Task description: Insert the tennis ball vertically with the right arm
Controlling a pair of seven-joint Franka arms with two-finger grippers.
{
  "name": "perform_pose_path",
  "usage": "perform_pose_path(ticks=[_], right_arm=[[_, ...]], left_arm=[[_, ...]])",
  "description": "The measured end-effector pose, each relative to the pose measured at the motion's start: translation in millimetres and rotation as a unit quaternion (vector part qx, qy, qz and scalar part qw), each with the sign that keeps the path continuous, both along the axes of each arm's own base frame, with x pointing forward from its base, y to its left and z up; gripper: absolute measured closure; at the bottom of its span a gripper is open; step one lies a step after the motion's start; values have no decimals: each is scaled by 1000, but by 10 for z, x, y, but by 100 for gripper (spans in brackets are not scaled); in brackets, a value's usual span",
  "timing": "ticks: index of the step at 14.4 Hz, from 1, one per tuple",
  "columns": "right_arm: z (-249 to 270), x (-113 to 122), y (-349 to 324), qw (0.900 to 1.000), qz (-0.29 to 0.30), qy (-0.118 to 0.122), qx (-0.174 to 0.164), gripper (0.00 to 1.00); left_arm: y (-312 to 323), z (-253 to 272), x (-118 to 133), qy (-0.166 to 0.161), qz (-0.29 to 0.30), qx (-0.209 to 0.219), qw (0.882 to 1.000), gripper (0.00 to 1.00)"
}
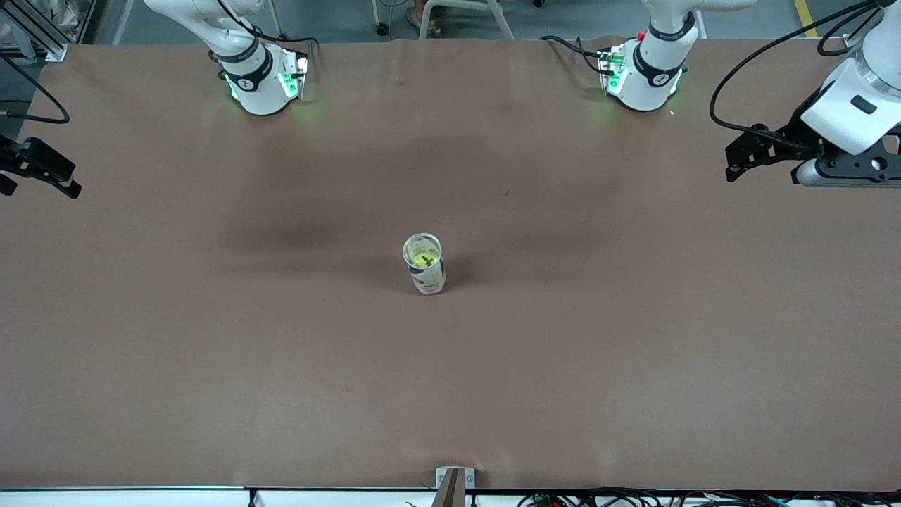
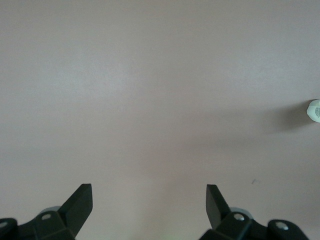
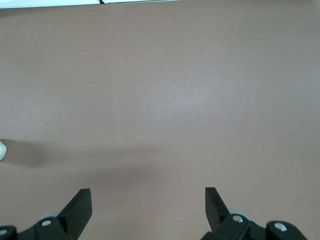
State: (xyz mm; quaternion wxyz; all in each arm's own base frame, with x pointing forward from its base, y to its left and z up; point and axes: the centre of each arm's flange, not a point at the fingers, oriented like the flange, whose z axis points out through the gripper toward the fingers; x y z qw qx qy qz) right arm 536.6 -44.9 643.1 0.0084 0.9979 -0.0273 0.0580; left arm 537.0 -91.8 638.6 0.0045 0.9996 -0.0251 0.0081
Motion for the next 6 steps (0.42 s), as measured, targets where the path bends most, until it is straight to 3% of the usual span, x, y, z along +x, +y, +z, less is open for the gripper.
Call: perform_pose_path(ticks=[6], right_arm=[[-8,2,-1,1000,0,1,0,0]], left_arm=[[4,-12,8,1,0,0,1000,0]])
